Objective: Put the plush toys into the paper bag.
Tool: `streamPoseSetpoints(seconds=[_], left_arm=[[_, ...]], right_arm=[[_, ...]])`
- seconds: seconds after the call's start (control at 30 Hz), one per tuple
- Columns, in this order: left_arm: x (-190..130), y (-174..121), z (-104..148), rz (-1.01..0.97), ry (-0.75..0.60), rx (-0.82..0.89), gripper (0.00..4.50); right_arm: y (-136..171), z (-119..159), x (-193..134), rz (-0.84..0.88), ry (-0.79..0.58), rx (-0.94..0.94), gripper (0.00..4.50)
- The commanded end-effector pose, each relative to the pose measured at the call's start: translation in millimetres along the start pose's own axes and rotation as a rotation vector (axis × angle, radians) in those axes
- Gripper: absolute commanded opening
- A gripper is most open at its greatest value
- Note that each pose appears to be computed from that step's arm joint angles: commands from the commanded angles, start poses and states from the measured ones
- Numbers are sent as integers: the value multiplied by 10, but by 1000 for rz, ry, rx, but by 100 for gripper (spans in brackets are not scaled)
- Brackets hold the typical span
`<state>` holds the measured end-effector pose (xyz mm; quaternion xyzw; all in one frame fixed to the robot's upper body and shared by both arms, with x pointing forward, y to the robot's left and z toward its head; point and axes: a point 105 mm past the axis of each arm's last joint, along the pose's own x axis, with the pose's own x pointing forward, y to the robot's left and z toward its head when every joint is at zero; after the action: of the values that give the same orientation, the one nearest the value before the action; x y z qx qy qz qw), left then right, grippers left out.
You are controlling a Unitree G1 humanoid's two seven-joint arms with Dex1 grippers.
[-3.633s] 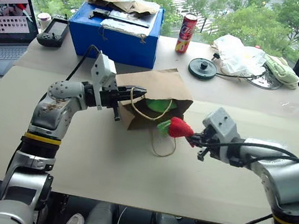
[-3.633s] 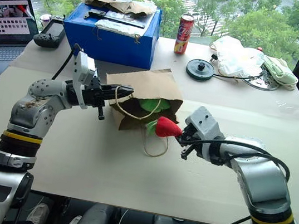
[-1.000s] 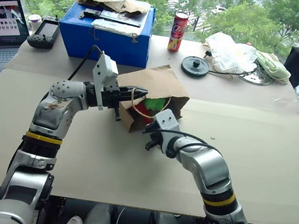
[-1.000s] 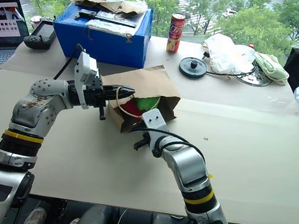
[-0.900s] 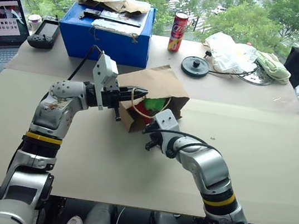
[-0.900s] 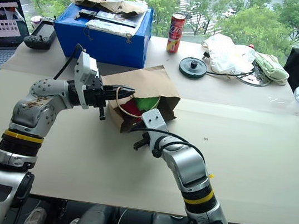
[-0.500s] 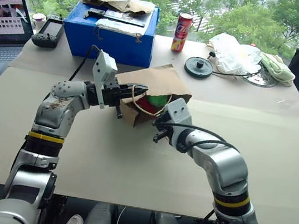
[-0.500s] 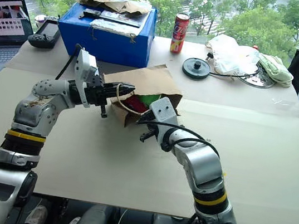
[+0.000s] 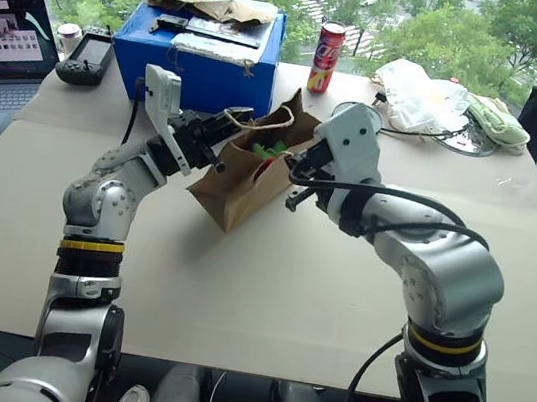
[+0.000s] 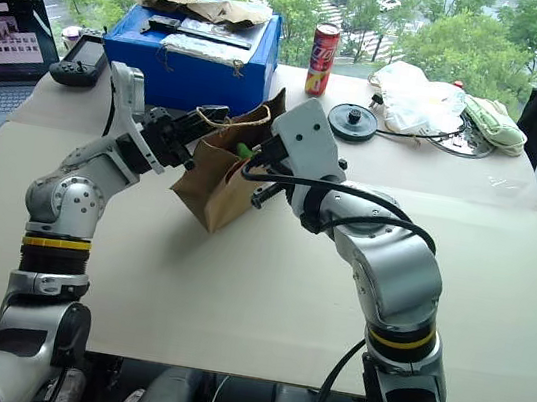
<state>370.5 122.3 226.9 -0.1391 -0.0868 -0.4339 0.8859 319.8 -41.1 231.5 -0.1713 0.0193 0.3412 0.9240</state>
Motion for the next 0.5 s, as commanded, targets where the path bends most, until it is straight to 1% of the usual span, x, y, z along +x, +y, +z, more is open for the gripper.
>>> streamPoseSetpoints(seconds=[0.03, 0.2, 0.33, 0.5], left_arm=[[-8, -78, 59, -37, -5, 52, 0], [-89, -12, -9, -52, 46, 76, 0], [-181, 41, -39, -56, 87, 98, 0], [-262, 72, -75, -41, 110, 94, 0]], right_arm=[[-18, 162, -35, -20, -69, -48, 8], [75, 112, 15, 16, -46, -68, 8], [156, 72, 149, 39, -29, -48, 8], [136, 2, 281, 22, 4, -40, 8]])
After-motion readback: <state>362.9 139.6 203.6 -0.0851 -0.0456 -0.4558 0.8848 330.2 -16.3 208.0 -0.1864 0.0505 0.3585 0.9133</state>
